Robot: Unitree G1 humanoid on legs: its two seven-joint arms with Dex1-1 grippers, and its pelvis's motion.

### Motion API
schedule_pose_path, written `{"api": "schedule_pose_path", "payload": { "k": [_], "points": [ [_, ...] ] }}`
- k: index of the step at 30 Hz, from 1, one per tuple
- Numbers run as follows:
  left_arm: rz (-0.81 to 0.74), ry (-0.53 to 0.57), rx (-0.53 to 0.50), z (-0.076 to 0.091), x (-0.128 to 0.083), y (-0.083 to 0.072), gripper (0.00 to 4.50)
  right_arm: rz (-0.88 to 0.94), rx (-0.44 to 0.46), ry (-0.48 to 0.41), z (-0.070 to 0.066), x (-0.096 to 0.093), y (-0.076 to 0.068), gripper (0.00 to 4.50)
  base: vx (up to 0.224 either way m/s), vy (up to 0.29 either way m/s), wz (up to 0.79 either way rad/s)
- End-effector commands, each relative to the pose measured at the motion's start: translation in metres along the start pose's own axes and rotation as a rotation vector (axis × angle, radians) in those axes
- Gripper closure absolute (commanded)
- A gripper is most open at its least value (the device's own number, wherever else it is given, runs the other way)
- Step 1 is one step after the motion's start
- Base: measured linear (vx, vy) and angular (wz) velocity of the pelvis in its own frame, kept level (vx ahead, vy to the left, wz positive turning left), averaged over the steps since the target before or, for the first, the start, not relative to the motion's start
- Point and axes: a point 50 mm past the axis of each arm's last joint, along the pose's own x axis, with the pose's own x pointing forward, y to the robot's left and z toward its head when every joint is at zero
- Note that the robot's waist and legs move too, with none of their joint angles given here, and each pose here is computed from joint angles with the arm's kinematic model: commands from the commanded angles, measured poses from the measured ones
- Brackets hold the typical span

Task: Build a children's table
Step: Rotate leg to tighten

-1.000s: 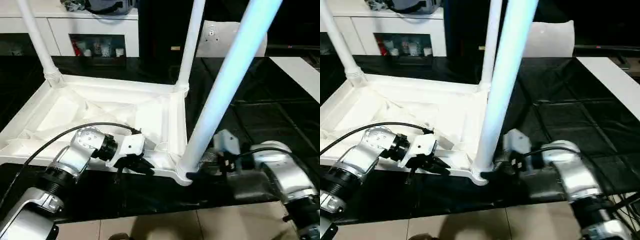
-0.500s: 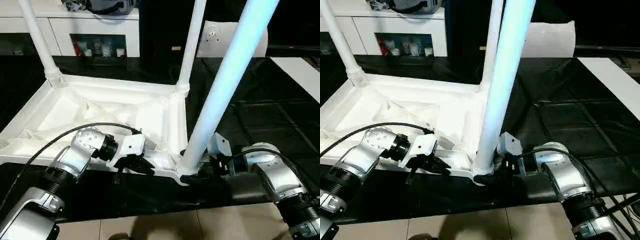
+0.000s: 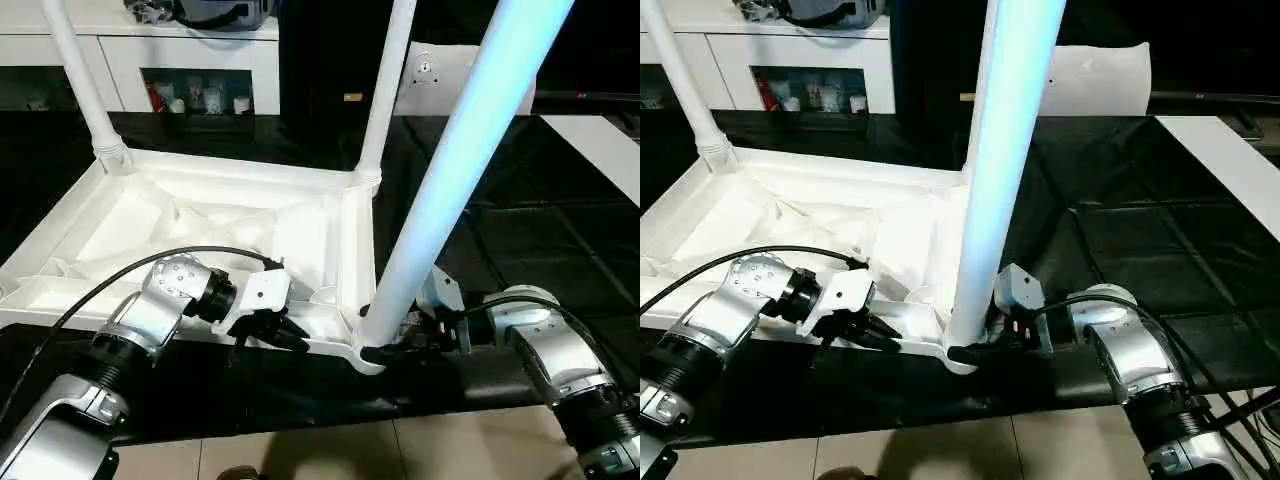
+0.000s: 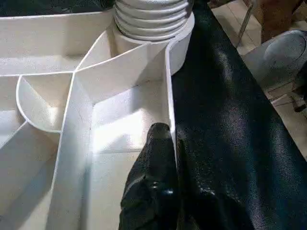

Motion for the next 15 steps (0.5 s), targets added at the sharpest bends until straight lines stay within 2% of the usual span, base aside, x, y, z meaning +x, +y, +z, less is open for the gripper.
{"api": "schedule_pose_path", "payload": {
  "k": [1,7,11,15],
  "points": [
    [-0.082,0.031,0.046,0.005,0.009,-0.003,4.5,0.014,0.02,-0.007,-0.001,-0.001,0.003,1.76,0.0,0.0,0.0],
    [-0.09,0.033,0.037,0.004,0.009,-0.004,4.5,0.004,0.069,-0.026,-0.006,0.0,0.004,1.77,0.0,0.0,0.0],
    [-0.102,0.024,0.023,0.003,0.009,-0.006,4.5,-0.026,0.156,-0.059,-0.011,0.003,0.004,1.77,0.0,0.0,0.0],
    [-0.103,0.024,0.021,0.003,0.009,-0.007,4.5,-0.037,0.178,-0.05,-0.015,0.006,0.006,1.77,0.0,0.0,0.0]
  ]
}}
